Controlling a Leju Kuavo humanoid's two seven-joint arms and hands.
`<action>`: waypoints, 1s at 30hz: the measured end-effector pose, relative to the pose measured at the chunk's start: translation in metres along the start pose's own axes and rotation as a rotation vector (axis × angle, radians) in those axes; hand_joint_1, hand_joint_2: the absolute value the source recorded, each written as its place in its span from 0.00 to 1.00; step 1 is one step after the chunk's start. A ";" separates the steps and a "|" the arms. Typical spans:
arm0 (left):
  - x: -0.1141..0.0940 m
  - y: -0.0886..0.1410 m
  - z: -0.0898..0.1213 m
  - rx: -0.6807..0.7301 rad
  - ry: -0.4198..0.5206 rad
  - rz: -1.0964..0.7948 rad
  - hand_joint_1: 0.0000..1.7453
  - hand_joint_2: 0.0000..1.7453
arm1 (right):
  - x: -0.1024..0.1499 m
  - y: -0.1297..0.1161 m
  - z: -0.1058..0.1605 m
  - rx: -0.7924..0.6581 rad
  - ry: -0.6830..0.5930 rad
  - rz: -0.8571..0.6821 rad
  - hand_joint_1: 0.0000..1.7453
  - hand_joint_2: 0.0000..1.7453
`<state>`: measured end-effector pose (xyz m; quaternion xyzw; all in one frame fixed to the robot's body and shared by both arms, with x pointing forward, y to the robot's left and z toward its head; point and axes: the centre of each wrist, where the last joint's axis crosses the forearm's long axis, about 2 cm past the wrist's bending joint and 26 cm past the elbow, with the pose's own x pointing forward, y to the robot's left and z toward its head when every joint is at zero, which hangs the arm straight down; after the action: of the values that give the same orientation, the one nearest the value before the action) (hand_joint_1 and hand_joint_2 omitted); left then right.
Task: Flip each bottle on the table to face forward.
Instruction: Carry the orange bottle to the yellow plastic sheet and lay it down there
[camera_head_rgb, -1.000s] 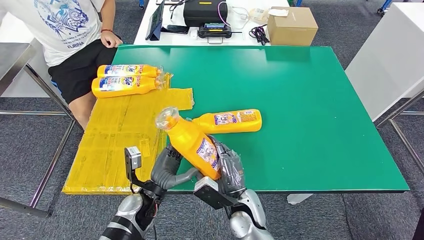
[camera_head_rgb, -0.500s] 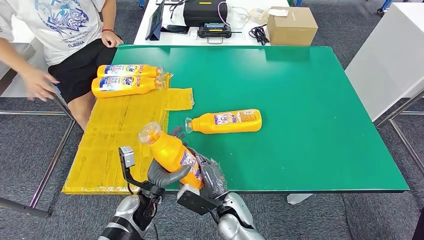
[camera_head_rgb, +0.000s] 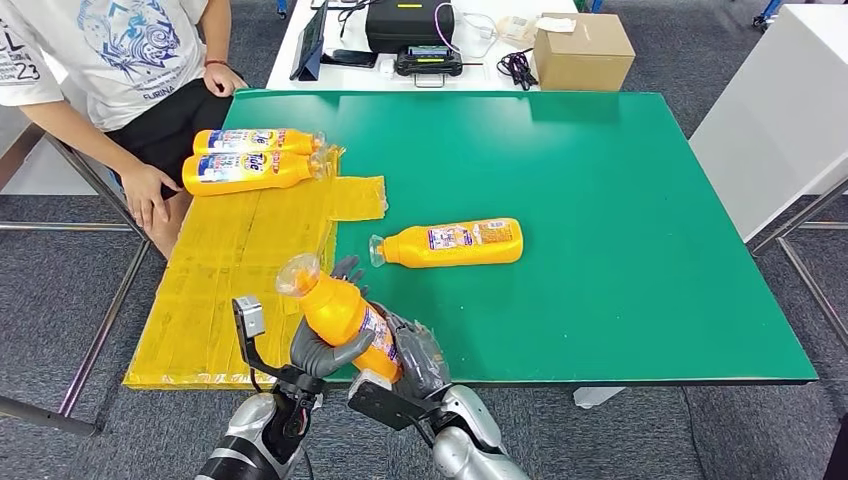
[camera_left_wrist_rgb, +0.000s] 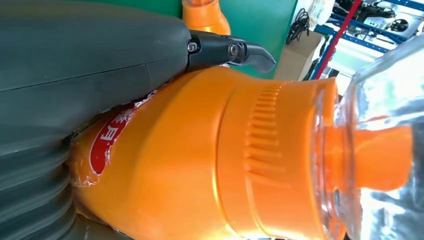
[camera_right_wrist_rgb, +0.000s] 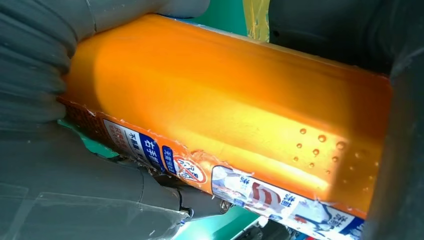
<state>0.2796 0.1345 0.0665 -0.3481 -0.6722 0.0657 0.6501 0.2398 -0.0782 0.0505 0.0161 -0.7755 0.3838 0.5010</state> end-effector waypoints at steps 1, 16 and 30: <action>0.000 0.000 0.000 0.000 -0.001 0.000 0.00 1.00 | 0.000 0.000 0.000 0.002 0.002 0.001 1.00 1.00; 0.007 0.000 -0.003 -0.059 -0.050 -0.062 1.00 1.00 | 0.003 -0.004 -0.005 -0.057 -0.004 0.020 0.99 1.00; 0.017 -0.003 -0.011 -0.086 -0.087 -0.065 1.00 1.00 | 0.009 -0.016 -0.014 -0.113 -0.019 0.052 0.00 0.50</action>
<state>0.2902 0.1381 0.0839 -0.3506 -0.7128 0.0308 0.6067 0.2522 -0.0775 0.0700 -0.0289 -0.8009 0.3520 0.4836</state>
